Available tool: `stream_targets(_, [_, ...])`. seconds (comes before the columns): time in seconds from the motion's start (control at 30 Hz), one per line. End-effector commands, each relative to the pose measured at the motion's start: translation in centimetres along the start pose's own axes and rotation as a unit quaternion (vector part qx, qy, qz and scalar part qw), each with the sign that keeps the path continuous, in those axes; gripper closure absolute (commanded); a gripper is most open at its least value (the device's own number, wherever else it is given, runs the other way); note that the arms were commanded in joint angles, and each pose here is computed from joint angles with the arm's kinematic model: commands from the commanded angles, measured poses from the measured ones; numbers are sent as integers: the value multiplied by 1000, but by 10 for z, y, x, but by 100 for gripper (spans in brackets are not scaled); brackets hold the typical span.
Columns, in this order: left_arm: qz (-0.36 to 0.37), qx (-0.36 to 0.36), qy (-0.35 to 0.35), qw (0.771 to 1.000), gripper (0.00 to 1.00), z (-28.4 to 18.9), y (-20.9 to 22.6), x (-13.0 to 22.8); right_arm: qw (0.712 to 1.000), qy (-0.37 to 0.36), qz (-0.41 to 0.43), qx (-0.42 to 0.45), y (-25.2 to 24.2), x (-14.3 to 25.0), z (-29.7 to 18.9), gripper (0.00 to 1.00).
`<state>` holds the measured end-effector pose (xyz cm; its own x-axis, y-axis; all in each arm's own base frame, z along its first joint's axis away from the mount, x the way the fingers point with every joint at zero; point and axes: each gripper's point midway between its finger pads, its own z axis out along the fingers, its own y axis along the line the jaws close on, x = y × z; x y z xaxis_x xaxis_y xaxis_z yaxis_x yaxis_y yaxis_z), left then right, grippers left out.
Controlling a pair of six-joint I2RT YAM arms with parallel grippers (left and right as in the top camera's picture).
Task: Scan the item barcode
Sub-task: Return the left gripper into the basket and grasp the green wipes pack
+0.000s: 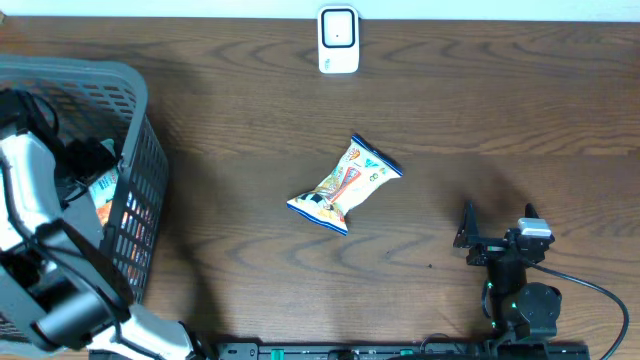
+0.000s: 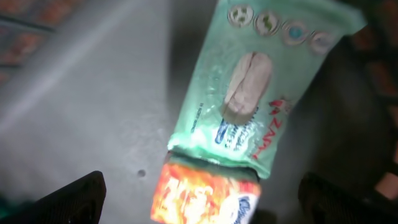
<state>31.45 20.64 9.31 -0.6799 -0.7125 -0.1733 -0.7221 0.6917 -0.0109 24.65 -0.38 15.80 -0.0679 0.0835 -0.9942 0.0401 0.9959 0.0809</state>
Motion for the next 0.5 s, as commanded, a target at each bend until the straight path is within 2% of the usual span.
stream_targets(0.0, [31, 5, 39, 999, 2, 25, -2, 9, 1000, 1, -8, -3, 1, 1, 0, 1])
stream_targets(0.37, [35, 9, 76, 996, 0, 71, -6, 15, 1000, 1, -8, -3, 1, 1, 0, 1])
stream_targets(0.4, [35, 10, 80, 996, 2, 75, -6, 15, 1000, 1, -8, -3, 1, 1, 0, 1])
stream_targets(0.47, [35, 9, 84, 996, 16, 80, -6, 16, 1000, 1, -8, -3, 1, 1, 0, 1])
